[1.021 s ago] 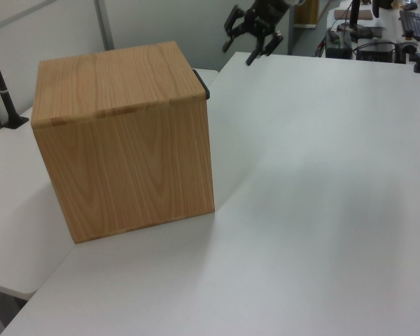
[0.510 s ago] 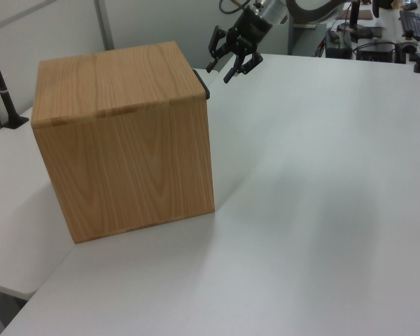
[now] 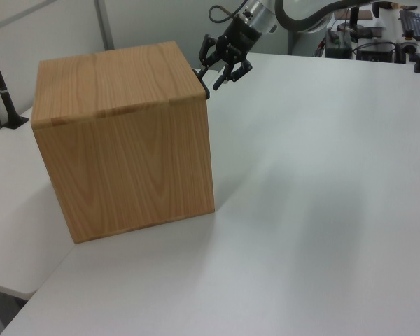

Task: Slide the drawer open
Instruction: 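Lower the gripper onto the black bar handle of the drawer and grasp it, then pull the grasped handle outward, sliding the drawer out of the cabinet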

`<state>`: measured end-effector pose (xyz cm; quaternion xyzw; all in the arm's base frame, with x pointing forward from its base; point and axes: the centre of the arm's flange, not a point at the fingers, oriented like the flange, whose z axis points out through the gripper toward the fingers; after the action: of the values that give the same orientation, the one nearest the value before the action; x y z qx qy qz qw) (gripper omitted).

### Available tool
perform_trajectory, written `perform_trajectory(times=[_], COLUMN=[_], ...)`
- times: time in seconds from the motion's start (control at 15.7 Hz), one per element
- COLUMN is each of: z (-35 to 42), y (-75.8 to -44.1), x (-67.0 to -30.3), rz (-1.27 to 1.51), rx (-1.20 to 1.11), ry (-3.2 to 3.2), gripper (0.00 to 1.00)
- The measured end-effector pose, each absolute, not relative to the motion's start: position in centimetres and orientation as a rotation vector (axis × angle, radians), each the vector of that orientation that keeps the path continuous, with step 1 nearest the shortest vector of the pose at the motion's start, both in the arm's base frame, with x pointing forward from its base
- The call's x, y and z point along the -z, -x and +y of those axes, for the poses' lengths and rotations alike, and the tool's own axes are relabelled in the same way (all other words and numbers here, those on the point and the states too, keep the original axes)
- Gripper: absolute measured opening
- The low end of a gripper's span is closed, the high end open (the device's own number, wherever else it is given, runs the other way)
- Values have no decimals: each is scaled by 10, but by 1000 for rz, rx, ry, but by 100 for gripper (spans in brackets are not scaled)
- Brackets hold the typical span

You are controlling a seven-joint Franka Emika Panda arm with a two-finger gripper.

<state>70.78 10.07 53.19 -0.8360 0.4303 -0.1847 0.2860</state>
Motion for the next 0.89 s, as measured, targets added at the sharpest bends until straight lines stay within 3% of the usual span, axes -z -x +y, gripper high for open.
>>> perform_trajectory(times=[0.32,0.7,0.77,0.89], z=[107,109,110,111], y=[-712,-714,-714,-714], x=[-531,-530,-531,-531], rz=[1138,1133,1127,1118], rx=[499,499,503,509], ry=[2225,2225,2226,2235], gripper=[28,22,16,15])
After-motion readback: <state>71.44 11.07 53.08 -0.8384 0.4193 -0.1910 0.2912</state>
